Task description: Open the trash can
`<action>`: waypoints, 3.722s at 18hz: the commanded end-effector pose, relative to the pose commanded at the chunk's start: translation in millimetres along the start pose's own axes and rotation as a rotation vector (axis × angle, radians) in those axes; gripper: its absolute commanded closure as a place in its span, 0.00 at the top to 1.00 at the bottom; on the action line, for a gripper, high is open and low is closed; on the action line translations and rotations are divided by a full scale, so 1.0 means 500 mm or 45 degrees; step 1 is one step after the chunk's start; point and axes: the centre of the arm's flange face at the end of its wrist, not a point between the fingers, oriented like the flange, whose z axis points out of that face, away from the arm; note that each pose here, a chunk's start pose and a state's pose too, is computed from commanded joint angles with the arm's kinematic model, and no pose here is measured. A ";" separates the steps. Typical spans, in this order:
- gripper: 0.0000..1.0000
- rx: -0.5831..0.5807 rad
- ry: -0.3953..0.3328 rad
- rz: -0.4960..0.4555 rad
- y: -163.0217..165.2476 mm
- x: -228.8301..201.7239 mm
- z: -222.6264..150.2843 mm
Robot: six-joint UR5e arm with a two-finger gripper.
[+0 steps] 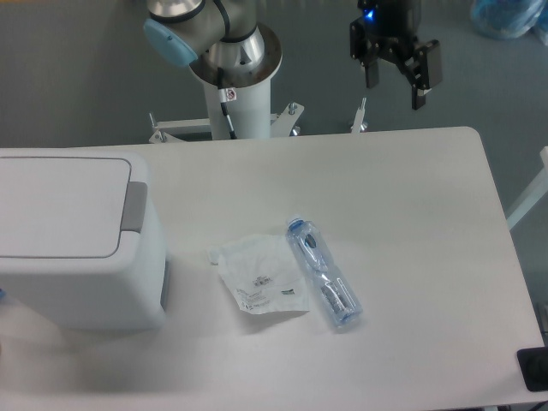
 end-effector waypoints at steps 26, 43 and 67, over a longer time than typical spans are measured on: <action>1.00 0.430 0.117 -0.964 -0.446 0.031 -0.009; 1.00 0.573 0.261 -1.166 -0.562 0.065 -0.014; 1.00 0.565 0.288 -1.126 -0.595 0.094 0.029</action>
